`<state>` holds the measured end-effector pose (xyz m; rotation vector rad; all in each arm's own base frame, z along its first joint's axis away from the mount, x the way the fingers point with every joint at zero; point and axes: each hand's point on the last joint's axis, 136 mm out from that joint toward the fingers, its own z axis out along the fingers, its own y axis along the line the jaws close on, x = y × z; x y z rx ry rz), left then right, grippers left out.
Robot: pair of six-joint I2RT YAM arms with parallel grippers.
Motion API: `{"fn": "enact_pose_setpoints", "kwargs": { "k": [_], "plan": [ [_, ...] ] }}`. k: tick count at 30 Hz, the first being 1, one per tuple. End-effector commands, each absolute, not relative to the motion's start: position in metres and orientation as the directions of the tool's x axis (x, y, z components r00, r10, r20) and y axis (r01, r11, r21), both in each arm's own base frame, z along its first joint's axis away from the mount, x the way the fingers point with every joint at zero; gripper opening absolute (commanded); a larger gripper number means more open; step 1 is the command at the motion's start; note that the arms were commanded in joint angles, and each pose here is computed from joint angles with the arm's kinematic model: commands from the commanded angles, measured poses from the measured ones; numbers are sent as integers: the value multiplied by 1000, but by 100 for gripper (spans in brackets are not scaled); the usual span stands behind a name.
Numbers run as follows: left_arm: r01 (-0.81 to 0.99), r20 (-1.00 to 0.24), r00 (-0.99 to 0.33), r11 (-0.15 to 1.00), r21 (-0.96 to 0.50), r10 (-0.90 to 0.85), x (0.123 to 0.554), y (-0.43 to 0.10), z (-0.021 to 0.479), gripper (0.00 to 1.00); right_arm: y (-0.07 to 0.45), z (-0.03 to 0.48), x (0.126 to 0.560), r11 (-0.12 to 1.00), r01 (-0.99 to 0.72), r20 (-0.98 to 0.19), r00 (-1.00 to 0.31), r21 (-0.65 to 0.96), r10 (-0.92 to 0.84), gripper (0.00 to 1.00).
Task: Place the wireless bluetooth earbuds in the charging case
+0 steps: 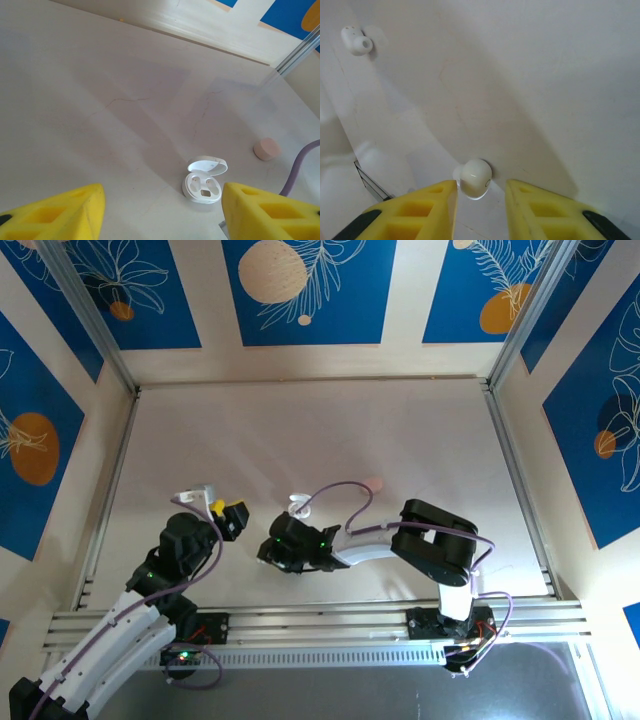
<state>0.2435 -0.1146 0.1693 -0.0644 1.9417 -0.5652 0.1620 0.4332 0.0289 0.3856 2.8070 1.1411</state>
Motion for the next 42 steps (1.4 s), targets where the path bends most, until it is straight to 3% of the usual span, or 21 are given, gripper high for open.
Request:
{"fn": "enact_pose_setpoints", "kwargs": {
  "k": [1, 37, 42],
  "plan": [
    [211, -859, -417, 888, -409, -297, 244, -112, 171, 63, 435, 24, 162, 701, 219, 20, -960, 679, 281, 30],
    [213, -860, -414, 886, -411, -299, 243, -111, 173, 62, 438, -3, 169, 722, 254, 53, -956, 644, 289, 26],
    [214, -860, -414, 886, -412, -300, 243, -112, 173, 62, 436, -4, 170, 725, 256, 54, -956, 639, 290, 21]
  ]
}}
